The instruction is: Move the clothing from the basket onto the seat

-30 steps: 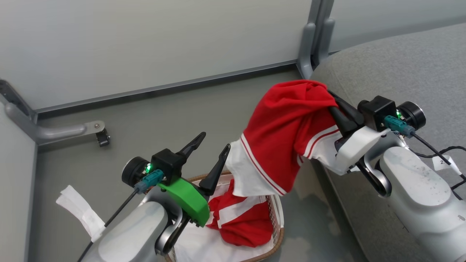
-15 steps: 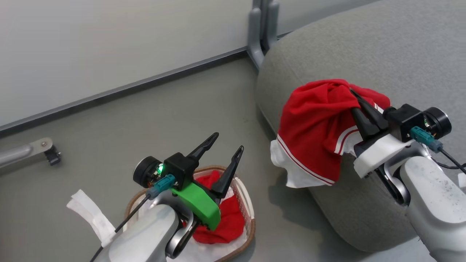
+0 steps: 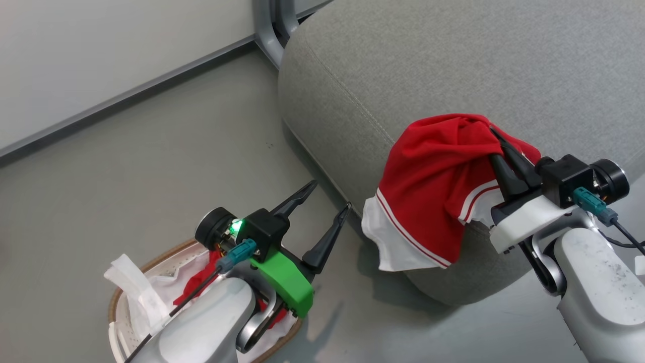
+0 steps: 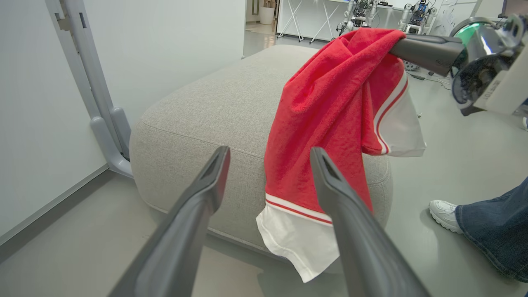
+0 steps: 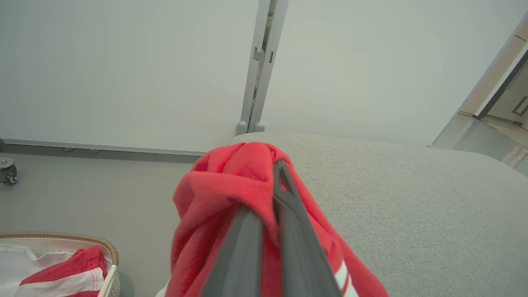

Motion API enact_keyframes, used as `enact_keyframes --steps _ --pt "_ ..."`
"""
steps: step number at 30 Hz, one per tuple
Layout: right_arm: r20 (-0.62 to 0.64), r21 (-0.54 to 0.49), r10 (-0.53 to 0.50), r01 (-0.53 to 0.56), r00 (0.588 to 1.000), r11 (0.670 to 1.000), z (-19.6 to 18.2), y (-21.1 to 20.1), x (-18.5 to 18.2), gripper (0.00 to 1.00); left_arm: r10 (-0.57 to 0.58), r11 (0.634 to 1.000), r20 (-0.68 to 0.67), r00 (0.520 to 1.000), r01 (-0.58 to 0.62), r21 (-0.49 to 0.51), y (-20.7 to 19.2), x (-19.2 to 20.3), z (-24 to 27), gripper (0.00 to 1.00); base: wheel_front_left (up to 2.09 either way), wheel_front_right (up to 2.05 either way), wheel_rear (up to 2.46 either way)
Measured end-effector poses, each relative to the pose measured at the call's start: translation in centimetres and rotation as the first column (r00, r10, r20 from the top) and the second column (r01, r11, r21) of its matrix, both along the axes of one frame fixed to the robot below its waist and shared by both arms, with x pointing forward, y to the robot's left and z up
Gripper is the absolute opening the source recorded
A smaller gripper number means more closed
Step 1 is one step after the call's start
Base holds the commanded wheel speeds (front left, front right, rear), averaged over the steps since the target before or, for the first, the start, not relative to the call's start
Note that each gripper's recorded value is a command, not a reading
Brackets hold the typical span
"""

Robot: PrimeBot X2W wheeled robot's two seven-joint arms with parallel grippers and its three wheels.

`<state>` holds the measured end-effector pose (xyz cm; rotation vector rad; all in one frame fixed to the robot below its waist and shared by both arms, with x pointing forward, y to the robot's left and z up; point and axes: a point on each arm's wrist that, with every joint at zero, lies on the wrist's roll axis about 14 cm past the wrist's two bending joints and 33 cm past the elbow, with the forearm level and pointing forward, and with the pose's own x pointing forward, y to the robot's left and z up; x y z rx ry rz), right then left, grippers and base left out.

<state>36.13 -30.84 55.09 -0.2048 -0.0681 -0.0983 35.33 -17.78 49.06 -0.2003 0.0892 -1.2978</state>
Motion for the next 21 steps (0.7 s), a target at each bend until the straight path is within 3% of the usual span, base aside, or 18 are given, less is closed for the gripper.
enact_keyframes --steps 6,11,16,21 --pt "-0.049 0.019 -0.036 0.037 0.998 0.999 -1.9 -0.7 0.6 0.00 -0.016 1.000 -0.025 1.000 0.015 -0.006 -0.5 0.6 -1.0 1.00 0.00 0.00 0.00" --pt "-0.041 0.030 -0.035 0.036 0.999 0.999 -1.6 -0.9 3.3 0.00 0.014 1.000 -0.029 0.999 -0.014 0.000 0.3 1.9 -1.9 1.00 0.00 0.00 0.00" --pt "0.050 0.033 -0.041 0.039 0.998 0.999 1.8 -2.1 8.0 0.00 0.057 0.998 -0.027 0.998 -0.056 0.018 1.6 3.5 -3.1 1.00 0.00 0.00 0.00" --pt "0.125 -0.051 -0.053 0.059 0.991 0.997 6.3 -4.6 12.4 0.00 0.111 0.993 -0.017 0.994 -0.110 0.034 3.1 5.2 -4.2 1.00 0.00 0.00 0.00"
